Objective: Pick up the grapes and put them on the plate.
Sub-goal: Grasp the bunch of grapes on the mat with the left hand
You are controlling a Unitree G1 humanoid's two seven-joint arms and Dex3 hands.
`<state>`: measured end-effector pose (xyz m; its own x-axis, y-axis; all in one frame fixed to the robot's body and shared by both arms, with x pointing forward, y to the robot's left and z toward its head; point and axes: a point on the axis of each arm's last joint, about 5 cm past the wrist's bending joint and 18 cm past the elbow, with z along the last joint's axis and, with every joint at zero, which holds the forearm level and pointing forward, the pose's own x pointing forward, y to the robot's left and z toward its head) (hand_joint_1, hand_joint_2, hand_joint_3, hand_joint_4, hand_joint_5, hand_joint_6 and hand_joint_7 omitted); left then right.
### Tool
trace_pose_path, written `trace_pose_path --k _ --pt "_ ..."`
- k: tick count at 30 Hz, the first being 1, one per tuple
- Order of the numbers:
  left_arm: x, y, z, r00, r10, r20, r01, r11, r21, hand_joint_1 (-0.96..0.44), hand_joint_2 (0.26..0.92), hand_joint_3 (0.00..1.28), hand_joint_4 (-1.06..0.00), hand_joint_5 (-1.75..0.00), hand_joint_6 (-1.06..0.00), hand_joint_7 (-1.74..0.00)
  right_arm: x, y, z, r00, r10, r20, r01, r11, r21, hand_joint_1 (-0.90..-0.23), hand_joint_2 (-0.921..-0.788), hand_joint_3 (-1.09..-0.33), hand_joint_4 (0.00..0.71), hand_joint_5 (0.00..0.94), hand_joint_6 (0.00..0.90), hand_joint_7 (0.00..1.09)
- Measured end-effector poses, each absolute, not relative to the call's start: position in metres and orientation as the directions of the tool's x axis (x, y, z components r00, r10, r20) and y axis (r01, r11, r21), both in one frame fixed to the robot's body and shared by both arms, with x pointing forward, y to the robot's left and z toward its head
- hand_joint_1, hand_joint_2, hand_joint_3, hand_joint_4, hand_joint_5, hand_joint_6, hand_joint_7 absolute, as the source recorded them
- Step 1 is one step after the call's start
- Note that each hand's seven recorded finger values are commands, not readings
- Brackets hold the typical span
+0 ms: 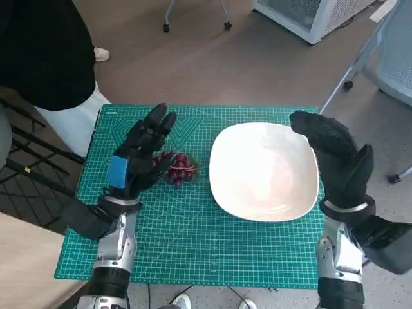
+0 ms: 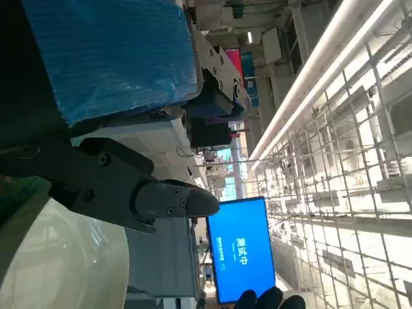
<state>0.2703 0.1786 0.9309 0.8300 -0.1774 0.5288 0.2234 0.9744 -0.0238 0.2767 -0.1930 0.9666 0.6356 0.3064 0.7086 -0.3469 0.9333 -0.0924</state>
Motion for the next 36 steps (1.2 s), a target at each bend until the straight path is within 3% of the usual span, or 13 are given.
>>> trace_pose_path --k 8,12,16,19,24,36 --pt "0.272 0.193 0.955 0.837 -0.276 0.473 0.191 0.956 0.222 -0.42 0.907 0.06 -0.04 0.00 -0.13 0.00 0.277 -0.193 0.967 0.635 0.305 0.710 -0.345 0.934 -0.093 -0.506 -0.921 -0.611 0.235 0.000 -0.001 0.47" --pt "0.271 0.205 0.973 0.852 -0.354 0.386 0.176 0.888 0.425 -0.49 0.851 0.02 -0.01 0.00 -0.04 0.00 0.277 -0.194 0.967 0.634 0.303 0.711 -0.343 0.935 -0.093 -0.505 -0.921 -0.612 0.235 0.000 -0.001 0.47" --pt "0.268 0.213 0.996 0.871 -0.429 0.242 0.188 0.744 0.641 -0.52 0.784 0.00 0.00 0.00 -0.01 0.00 0.277 -0.194 0.967 0.633 0.303 0.712 -0.341 0.935 -0.094 -0.505 -0.921 -0.612 0.235 0.001 0.000 0.47" --pt "0.264 0.215 1.010 0.886 -0.448 0.121 0.217 0.631 0.745 -0.50 0.739 0.00 0.00 0.00 0.00 0.00 0.277 -0.194 0.967 0.633 0.303 0.712 -0.341 0.935 -0.094 -0.507 -0.921 -0.611 0.235 0.000 -0.001 0.47" --pt "0.262 0.211 1.020 0.909 -0.416 -0.028 0.264 0.520 0.812 -0.44 0.689 0.00 0.00 0.00 -0.01 -0.01 0.277 -0.194 0.967 0.633 0.302 0.713 -0.341 0.935 -0.094 -0.506 -0.921 -0.612 0.235 0.000 -0.001 0.47" --pt "0.263 0.196 1.009 0.925 -0.344 -0.162 0.318 0.466 0.826 -0.38 0.670 0.00 0.00 0.00 -0.06 -0.02 0.277 -0.194 0.968 0.632 0.301 0.714 -0.341 0.936 -0.093 -0.501 -0.921 -0.614 0.235 0.000 -0.001 0.47"
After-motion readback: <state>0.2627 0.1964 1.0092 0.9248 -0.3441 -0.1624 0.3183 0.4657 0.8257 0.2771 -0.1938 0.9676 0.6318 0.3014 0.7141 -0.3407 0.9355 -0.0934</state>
